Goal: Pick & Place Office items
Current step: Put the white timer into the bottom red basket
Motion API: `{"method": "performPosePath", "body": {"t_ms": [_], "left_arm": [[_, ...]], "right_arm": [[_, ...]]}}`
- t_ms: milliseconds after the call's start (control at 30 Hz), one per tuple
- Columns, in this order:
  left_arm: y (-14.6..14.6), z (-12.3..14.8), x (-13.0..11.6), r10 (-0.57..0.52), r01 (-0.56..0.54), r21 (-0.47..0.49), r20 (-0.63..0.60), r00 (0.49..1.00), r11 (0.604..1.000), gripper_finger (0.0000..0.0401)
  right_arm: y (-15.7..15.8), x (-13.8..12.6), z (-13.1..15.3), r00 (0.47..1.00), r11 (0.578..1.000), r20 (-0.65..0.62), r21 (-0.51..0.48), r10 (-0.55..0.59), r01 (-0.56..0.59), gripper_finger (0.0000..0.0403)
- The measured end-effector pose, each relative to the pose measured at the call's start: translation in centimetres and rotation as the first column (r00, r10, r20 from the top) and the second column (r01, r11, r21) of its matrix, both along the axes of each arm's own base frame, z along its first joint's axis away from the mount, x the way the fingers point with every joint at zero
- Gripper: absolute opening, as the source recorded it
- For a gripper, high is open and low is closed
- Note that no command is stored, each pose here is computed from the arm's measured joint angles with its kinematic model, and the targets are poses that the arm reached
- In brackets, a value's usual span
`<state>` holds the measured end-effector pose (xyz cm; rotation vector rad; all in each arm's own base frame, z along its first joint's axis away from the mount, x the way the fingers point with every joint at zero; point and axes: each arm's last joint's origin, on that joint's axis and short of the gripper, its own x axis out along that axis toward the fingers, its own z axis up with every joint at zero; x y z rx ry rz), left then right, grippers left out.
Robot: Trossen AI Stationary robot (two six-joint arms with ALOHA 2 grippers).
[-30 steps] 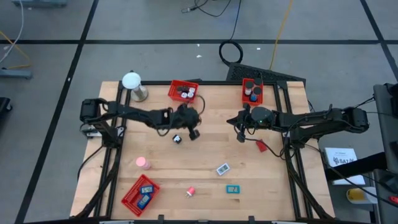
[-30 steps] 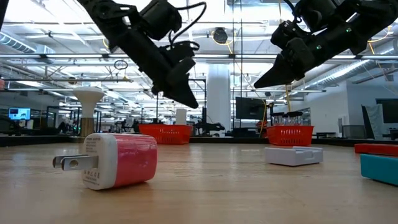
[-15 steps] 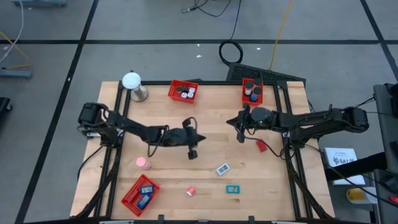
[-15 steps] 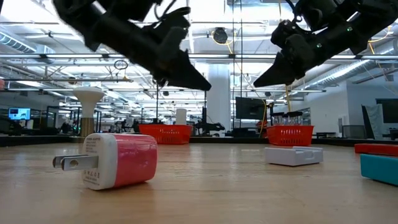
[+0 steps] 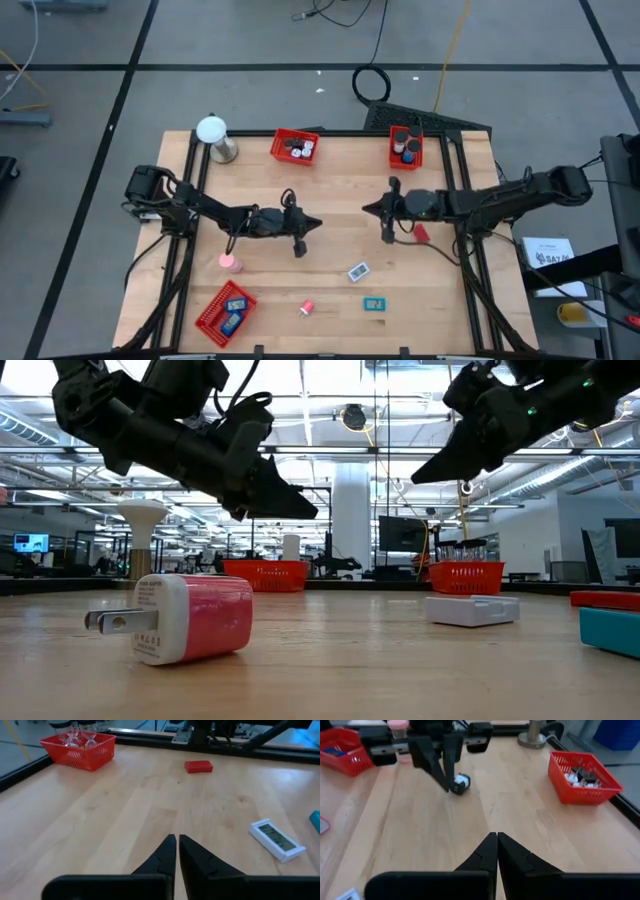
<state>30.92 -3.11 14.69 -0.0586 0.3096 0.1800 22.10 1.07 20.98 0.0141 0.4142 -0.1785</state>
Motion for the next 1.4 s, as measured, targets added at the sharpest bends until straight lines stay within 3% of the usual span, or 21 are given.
{"method": "performPosePath", "body": {"t_ms": [267, 400, 667, 933, 1133, 1400], "left_arm": [[0.0, 0.0, 0.0, -0.004, 0.004, 0.017, -0.003, 1.000, 1.000, 0.0026], [0.0, 0.0, 0.0, -0.006, 0.006, 0.017, -0.004, 1.000, 1.000, 0.0026], [0.0, 0.0, 0.0, -0.005, 0.005, 0.009, -0.003, 1.000, 1.000, 0.0026], [0.0, 0.0, 0.0, 0.004, -0.004, -0.017, 0.002, 1.000, 1.000, 0.0026], [0.0, 0.1, 0.0, 0.006, -0.006, -0.025, 0.009, 1.000, 1.000, 0.0026], [0.0, 0.1, 0.0, 0.010, -0.010, -0.038, 0.012, 1.000, 0.999, 0.0026]], "right_arm": [[3.9, -1.0, -1.2, 0.987, 0.989, -0.136, 0.128, 0.086, -0.069, 0.0098], [6.1, -1.4, -2.0, 0.967, 0.979, -0.183, 0.138, 0.175, -0.151, 0.0155], [9.0, -0.3, -5.4, 0.876, 0.924, -0.294, 0.138, 0.382, -0.356, 0.0231], [9.1, 1.4, -7.7, 0.849, 0.897, -0.306, 0.046, 0.431, -0.439, 0.0232], [8.6, 2.4, -9.3, 0.819, 0.872, -0.308, 0.083, 0.484, -0.483, 0.0231], [8.4, 3.0, -10.5, 0.813, 0.867, -0.309, 0.111, 0.494, -0.485, 0.0215]]}}
